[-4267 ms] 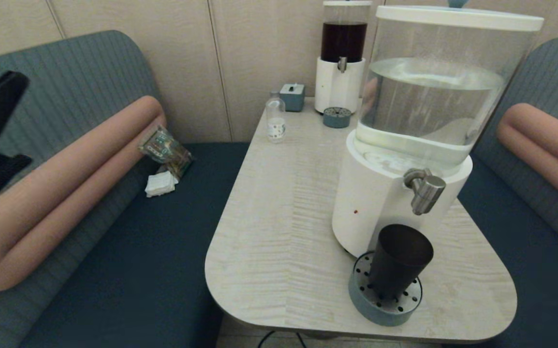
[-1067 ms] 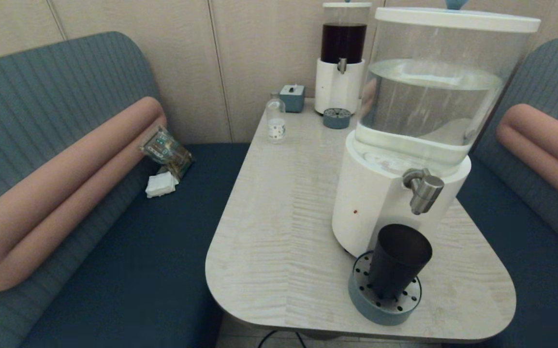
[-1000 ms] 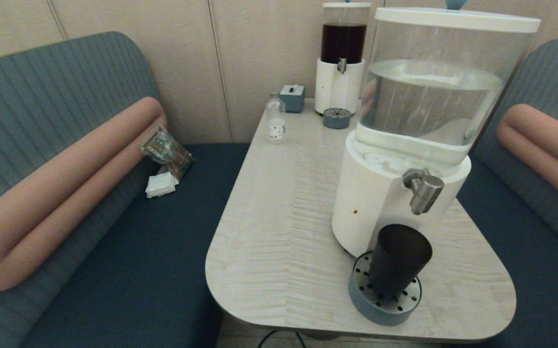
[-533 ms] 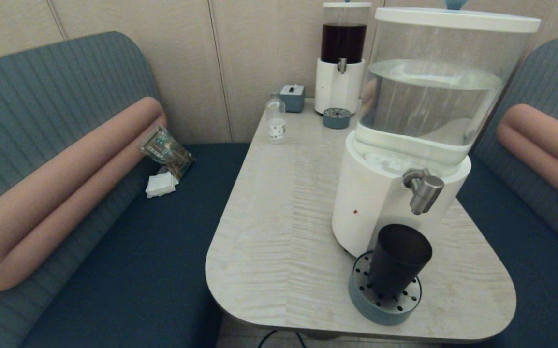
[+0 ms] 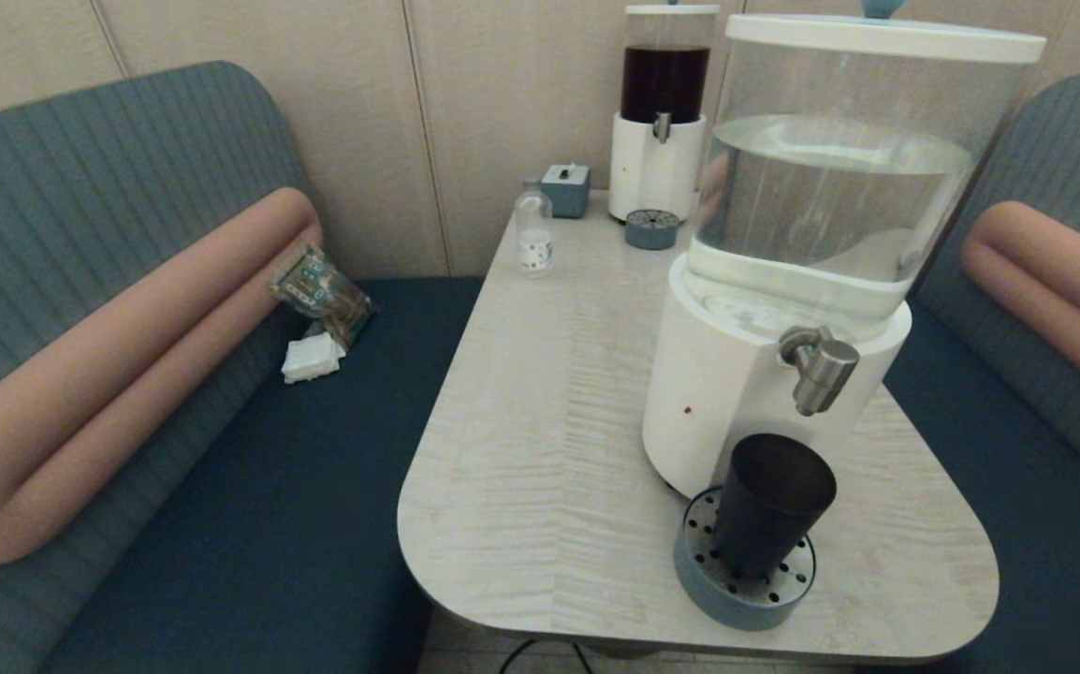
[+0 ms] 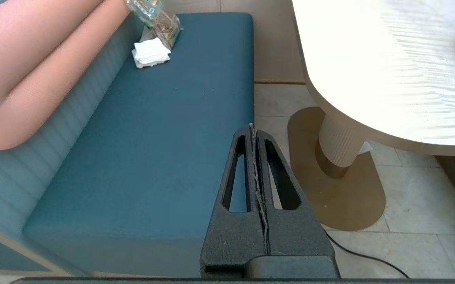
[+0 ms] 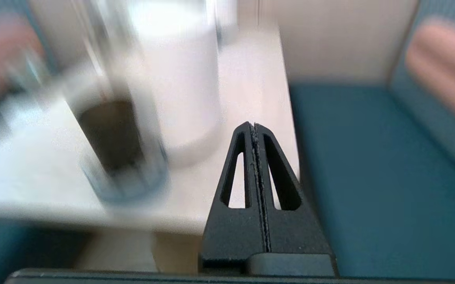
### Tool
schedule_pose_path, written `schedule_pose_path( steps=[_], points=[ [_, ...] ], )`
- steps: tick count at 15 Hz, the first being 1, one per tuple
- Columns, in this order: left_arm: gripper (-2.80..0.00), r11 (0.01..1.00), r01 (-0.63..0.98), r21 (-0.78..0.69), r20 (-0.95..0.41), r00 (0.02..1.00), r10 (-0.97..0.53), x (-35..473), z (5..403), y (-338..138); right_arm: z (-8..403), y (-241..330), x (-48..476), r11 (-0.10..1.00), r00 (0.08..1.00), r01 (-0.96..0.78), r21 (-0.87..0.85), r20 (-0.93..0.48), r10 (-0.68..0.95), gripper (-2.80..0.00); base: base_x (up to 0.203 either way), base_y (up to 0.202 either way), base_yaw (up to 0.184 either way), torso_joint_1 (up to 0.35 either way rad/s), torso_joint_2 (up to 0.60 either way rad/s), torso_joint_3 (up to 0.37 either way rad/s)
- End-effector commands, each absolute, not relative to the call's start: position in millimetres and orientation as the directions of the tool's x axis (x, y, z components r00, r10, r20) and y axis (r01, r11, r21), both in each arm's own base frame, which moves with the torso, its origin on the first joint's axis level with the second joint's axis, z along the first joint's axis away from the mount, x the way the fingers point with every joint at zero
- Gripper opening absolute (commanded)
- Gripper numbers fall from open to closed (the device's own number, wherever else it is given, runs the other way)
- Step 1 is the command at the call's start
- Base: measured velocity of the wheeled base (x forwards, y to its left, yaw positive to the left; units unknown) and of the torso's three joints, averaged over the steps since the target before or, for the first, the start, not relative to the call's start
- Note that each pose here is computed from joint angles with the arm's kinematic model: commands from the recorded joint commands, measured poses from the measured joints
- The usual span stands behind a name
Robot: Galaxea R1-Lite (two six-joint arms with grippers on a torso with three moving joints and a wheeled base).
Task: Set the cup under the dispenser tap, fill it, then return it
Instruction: Turn on the faucet
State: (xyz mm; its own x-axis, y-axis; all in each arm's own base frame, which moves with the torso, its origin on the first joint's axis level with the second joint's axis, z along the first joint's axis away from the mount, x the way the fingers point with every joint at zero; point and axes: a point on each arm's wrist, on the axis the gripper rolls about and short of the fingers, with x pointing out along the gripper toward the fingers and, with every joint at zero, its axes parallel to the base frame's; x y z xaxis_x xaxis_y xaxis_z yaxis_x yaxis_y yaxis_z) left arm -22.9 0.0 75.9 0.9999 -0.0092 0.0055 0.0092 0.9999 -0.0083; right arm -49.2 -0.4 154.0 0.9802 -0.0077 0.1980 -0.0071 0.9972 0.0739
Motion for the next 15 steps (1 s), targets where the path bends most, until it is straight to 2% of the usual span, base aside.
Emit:
schedule_pose_path(
  steps=[1,4,8,13,15],
  points=[
    [-2.8,1.0,0.009,-0.009,0.003,1.0,-0.009,-23,76,0,215,0,-48,0.994,0.977,-0.026,0.111,0.214,0.002,-2.8,0.0,0.0,0.0,0.0,0.0,0.0],
    [-2.8,1.0,0.009,-0.009,0.003,1.0,-0.009,-23,76,0,276,1,-10,0.987,0.991,-0.049,0.151,0.127,0.029,-2.8,0.0,0.0,0.0,0.0,0.0,0.0],
    [-2.8,1.0,0.009,-0.009,0.003,1.0,-0.009,-23,76,0,328,2,42,0.976,0.996,-0.087,0.201,-0.018,0.093,-2.8,0.0,0.0,0.0,0.0,0.0,0.0],
    [-2.8,1.0,0.009,-0.009,0.003,1.0,-0.009,-23,76,0,335,6,84,0.947,0.894,-0.136,0.292,-0.376,0.244,-2.8,0.0,0.0,0.0,0.0,0.0,0.0],
    [-2.8,1.0,0.009,-0.009,0.003,1.0,-0.009,-23,76,0,332,8,94,0.917,0.836,-0.2,0.344,-0.428,0.343,-2.8,0.0,0.0,0.0,0.0,0.0,0.0]
  ],
)
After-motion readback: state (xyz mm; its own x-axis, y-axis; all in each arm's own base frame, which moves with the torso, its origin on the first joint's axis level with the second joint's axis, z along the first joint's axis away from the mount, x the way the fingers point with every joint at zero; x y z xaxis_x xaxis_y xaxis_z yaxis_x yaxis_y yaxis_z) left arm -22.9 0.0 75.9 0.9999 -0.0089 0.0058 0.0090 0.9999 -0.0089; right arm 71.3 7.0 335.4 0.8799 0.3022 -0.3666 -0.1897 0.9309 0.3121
